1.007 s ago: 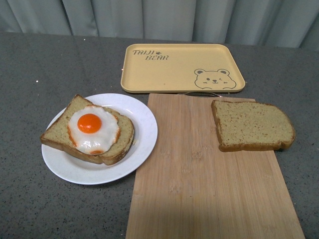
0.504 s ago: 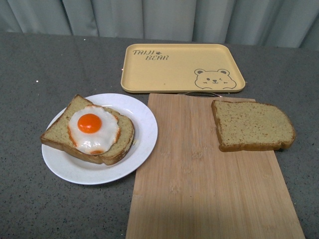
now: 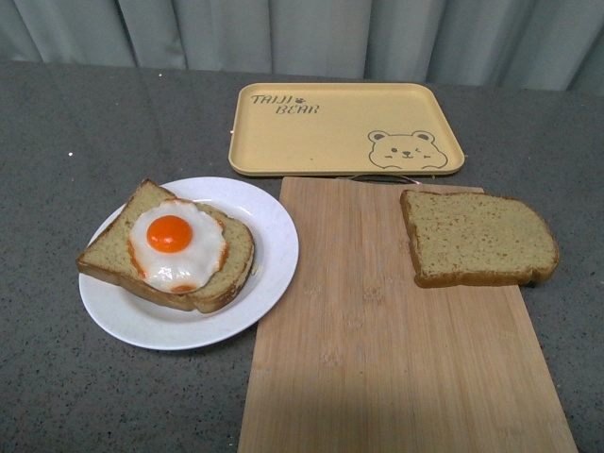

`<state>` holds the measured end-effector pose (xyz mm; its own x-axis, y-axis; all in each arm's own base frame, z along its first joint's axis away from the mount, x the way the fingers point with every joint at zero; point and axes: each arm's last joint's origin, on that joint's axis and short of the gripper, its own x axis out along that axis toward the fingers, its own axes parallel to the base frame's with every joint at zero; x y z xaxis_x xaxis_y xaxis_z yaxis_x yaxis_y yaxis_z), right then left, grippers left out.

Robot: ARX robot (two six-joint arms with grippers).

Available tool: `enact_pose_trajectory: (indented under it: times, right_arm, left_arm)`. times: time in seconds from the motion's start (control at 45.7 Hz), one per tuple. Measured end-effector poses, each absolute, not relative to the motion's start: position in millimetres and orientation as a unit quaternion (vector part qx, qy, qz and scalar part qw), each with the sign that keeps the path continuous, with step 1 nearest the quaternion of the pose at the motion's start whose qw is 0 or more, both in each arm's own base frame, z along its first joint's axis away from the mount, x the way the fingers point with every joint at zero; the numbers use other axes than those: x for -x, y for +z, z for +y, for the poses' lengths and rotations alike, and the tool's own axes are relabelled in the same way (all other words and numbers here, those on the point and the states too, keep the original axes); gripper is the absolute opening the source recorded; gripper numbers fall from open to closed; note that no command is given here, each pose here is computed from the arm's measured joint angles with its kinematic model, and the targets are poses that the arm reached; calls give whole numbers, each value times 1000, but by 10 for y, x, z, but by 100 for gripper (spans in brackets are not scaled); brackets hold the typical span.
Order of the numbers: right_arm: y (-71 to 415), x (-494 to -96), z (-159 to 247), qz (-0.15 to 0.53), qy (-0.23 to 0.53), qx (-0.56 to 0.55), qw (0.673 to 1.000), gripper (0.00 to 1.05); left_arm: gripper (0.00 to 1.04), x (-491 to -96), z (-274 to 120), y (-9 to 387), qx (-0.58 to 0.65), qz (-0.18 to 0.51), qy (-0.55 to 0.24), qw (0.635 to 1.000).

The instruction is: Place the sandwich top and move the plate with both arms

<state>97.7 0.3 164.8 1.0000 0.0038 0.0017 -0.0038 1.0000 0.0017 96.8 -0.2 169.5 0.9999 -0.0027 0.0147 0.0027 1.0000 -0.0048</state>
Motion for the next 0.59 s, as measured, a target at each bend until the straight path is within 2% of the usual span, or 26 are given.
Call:
enact_pose_trajectory:
  times: [0.591]
  right_arm:
    - [1648,-977,3,-1,2,-1,1000,95]
  left_arm:
    - [98,-968,-2,1695,2,-7,-1,1000]
